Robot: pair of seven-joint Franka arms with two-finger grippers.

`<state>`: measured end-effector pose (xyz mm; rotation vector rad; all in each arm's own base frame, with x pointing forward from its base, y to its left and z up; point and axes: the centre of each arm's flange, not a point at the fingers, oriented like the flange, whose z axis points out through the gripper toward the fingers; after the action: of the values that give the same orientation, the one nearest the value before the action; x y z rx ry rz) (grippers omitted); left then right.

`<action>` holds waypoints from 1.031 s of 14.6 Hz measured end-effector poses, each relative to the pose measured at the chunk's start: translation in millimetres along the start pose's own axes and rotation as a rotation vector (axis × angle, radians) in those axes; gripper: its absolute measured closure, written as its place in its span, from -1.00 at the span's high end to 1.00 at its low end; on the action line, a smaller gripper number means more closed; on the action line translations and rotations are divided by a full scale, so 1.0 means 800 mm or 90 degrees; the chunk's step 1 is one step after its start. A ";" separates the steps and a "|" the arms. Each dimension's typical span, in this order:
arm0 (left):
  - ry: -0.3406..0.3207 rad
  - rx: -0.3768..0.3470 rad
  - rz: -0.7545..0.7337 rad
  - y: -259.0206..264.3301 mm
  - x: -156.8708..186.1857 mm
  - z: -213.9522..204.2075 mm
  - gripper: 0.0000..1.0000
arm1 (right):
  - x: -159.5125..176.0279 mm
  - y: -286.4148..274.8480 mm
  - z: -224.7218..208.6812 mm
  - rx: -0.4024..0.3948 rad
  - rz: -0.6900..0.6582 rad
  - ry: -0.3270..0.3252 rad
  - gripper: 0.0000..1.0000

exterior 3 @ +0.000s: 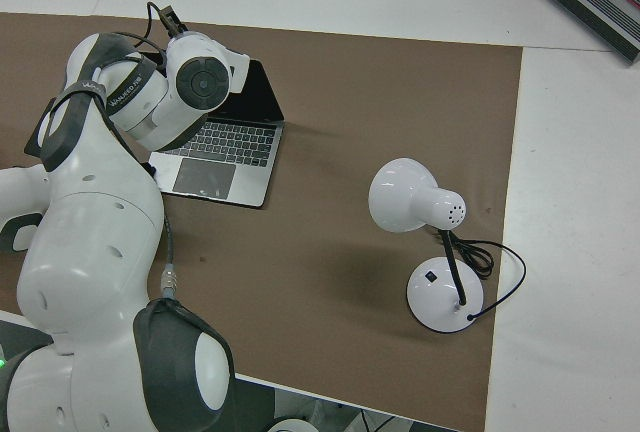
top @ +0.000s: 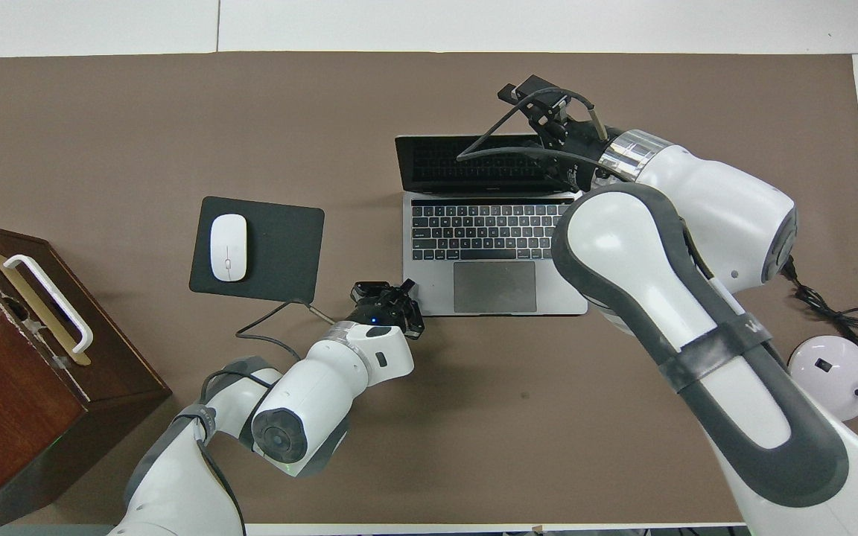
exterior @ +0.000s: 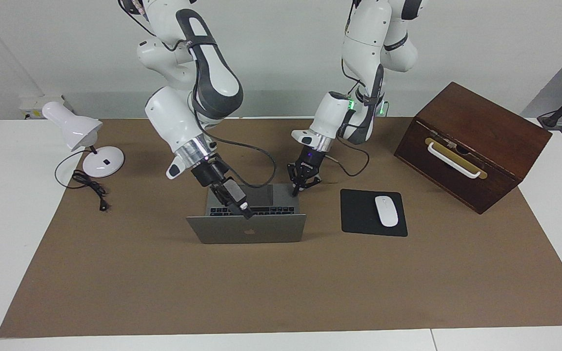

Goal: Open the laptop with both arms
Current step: 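Push the lid farther from the robot with the right gripper until upright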

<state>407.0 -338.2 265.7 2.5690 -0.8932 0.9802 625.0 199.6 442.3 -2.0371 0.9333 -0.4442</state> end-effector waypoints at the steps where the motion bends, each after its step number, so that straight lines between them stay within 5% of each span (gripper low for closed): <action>1: 0.000 0.000 0.000 0.000 0.000 0.000 -0.98 | 0.002 -0.001 0.000 0.000 -0.002 0.001 1.00; 7: 0.000 0.000 0.000 0.000 0.000 0.000 -0.98 | 0.012 -0.009 0.010 -0.014 -0.026 -0.022 1.00; 15: 0.002 -0.002 -0.055 0.003 0.002 0.001 -0.98 | 0.053 -0.066 -0.030 -0.163 -0.042 -0.095 1.00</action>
<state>407.1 -340.8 266.2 2.5794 -0.7749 0.9565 662.5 174.6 498.1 -2.3033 0.8700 -0.2108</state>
